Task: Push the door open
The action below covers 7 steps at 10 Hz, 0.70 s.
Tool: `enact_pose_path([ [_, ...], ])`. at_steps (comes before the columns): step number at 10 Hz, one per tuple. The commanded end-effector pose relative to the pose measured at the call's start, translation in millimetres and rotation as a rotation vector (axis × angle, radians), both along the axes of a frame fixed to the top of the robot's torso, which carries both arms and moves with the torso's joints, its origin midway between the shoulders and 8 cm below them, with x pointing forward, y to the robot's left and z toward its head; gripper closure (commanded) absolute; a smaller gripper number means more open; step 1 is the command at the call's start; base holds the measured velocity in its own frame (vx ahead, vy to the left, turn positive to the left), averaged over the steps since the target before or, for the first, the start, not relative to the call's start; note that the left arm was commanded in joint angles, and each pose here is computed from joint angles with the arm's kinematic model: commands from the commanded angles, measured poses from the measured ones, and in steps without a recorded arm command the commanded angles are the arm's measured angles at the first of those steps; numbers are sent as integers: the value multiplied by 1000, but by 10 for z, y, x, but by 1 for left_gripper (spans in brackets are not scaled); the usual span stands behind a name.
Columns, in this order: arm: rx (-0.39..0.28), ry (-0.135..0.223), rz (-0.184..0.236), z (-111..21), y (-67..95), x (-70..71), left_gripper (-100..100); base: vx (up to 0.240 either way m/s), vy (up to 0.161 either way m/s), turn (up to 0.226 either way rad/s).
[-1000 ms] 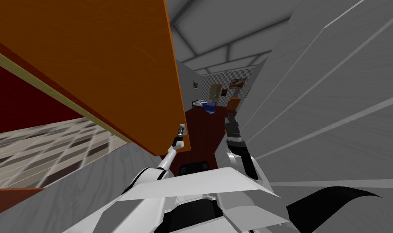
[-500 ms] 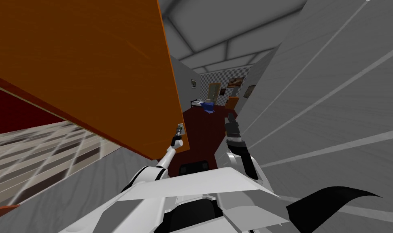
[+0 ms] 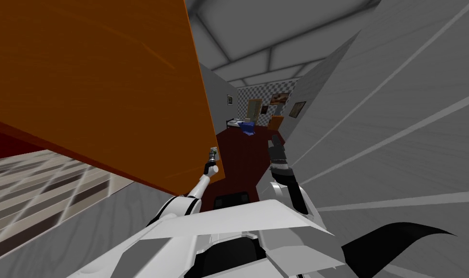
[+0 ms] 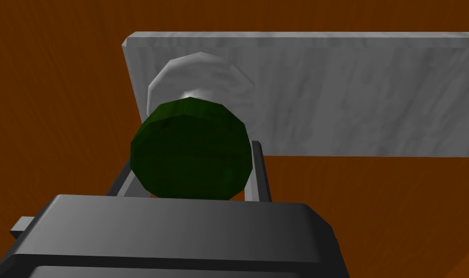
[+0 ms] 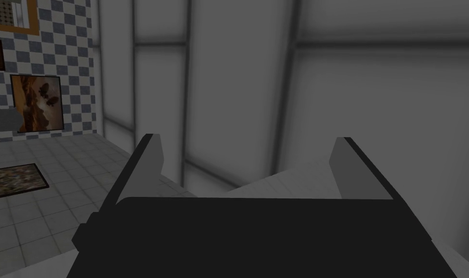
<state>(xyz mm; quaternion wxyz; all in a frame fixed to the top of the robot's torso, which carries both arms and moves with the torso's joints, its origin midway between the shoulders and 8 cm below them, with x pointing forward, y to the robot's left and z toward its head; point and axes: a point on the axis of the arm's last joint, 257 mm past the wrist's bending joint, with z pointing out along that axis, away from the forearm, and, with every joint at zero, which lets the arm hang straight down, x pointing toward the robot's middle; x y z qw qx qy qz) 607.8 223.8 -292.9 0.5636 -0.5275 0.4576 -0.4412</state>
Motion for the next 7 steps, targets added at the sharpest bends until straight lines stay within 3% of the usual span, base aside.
enact_pose_path([
  [1,-5,-11,41,47,114,5,100,98,-9,-50],
  [6,-48,9,99,-20,47,-33,100,71,-5,-29],
  [7,-41,14,95,-58,94,-49,100,36,3,4],
])
